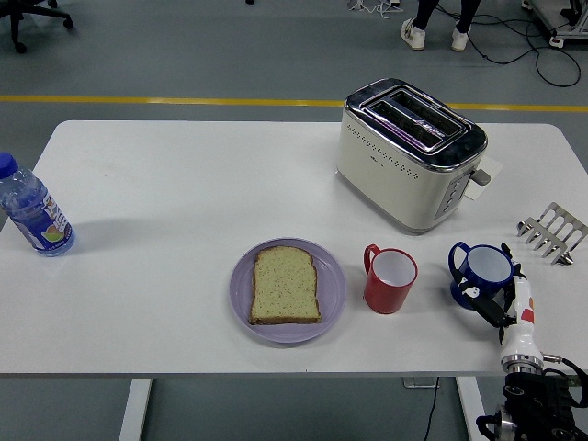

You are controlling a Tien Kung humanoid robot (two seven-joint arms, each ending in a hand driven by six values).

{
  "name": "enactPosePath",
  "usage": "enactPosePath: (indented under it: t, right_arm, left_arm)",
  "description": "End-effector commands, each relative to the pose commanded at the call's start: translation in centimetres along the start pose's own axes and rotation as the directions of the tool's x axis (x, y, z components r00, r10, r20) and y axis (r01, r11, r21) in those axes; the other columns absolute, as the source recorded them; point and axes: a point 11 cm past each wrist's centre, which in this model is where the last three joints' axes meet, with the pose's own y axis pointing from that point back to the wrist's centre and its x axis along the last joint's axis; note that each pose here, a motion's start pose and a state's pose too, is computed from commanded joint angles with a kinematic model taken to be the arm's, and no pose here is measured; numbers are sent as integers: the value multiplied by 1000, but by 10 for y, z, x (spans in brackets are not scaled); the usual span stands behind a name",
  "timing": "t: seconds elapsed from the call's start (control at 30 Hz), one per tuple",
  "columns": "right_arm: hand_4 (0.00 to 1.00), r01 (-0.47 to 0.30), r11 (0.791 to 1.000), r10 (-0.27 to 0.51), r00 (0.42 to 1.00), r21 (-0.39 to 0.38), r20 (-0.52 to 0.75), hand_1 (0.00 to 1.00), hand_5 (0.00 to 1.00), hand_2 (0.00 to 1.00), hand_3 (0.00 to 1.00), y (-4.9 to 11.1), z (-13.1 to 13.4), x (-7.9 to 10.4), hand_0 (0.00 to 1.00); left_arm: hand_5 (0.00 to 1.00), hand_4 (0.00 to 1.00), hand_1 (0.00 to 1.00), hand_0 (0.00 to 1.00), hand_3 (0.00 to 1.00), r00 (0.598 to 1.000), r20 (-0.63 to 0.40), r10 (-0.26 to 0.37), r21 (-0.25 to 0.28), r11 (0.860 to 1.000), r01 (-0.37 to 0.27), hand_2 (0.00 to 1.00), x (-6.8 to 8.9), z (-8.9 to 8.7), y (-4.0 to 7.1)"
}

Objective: Pick up the cup,pour liquid into bread,place the cup on the desk

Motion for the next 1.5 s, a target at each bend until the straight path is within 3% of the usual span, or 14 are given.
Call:
enactPosePath:
  t: [0.03,0.07,0.23,0.27,0.67,0.7,1.03,1.47,1.5]
  right_arm:
    - [941,-3,1000,3,1000,-1,2,757,187,897,939,0,1,0,901]
    - [896,-4,1000,4,1000,-1,3,717,127,853,909,0,1,0,821]
    - [896,-24,1000,24,1000,-6,20,717,127,853,909,2,4,3,821]
    - [806,-27,1000,28,999,-9,23,621,32,806,868,2,4,4,647]
    - [784,-59,998,60,997,-39,45,581,8,765,828,5,10,8,593]
    - [750,-62,997,64,997,-41,48,523,11,671,761,5,10,9,511]
    - [724,-66,998,67,995,-9,72,518,2,650,742,4,-1,8,513]
    - [716,-40,989,24,994,142,109,476,4,592,695,-8,-51,0,485]
    - [709,-38,988,22,994,153,107,437,6,562,659,-8,-54,0,434]
  left_arm:
    - [835,323,647,635,553,1000,0,0,0,1000,0,657,0,0,0]
    - [835,323,646,635,553,1000,0,0,0,1000,0,657,0,0,0]
    - [835,323,646,635,553,1000,-2,0,0,1000,0,657,0,0,0]
    - [835,324,646,635,554,1000,-3,-1,0,1000,1,657,0,0,0]
    - [835,323,646,635,553,1000,1,-4,9,1000,4,657,-2,-5,0]
    - [835,323,646,635,553,1000,1,-4,10,1000,4,657,-2,-6,0]
    - [835,324,646,635,553,1000,0,-5,12,1000,5,657,-2,-7,0]
    - [835,324,646,635,554,1000,-8,-2,3,1000,2,657,-1,-2,0]
    - [835,324,646,635,555,1000,-8,-2,3,1000,2,657,-1,-2,0]
